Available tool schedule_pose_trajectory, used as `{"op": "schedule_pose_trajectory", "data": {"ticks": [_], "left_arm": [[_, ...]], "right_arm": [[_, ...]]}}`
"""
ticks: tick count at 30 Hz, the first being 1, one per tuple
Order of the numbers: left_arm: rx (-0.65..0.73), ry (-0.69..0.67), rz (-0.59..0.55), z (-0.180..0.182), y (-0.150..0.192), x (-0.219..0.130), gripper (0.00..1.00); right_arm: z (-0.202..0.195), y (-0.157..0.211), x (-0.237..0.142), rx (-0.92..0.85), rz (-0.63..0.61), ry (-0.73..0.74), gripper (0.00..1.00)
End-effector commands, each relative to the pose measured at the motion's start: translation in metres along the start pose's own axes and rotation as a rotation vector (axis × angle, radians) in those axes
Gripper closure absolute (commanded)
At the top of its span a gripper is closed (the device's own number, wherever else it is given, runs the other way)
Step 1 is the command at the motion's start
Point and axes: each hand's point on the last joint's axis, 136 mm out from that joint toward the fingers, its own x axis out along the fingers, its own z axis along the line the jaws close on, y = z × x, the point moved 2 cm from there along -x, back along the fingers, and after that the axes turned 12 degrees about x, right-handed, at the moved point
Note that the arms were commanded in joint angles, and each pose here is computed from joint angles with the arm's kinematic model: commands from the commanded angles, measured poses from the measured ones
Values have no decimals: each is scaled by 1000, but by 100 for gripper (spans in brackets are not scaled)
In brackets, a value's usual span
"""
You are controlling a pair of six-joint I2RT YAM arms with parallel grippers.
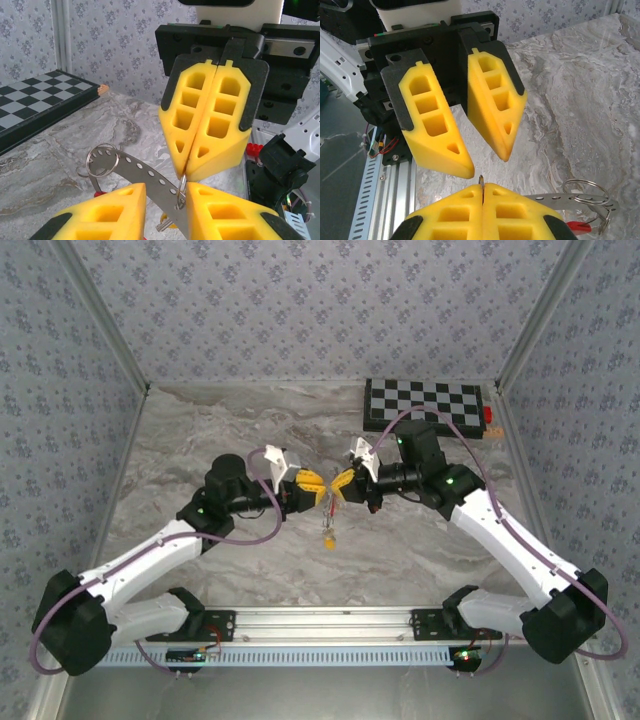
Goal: Put the keys on the keyring
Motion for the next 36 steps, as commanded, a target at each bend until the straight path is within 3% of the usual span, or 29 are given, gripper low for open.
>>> {"op": "schedule_pose_trajectory", "data": {"ticks": [1,29,35,36], "left_arm": [[33,32,-35,-2,-18,1,73],[15,84,-30,-5,-16,7,74],[16,85,-27,-4,-15,8,100],[14,86,-26,-4,-15,8,100]], "right_arm": [[6,-10,-3,-36,-23,-9,100],[11,-9,0,-37,-31,-28,100],[11,-6,2,-35,-24,-29,100],[11,-6,2,-36,-24,-29,100]]}}
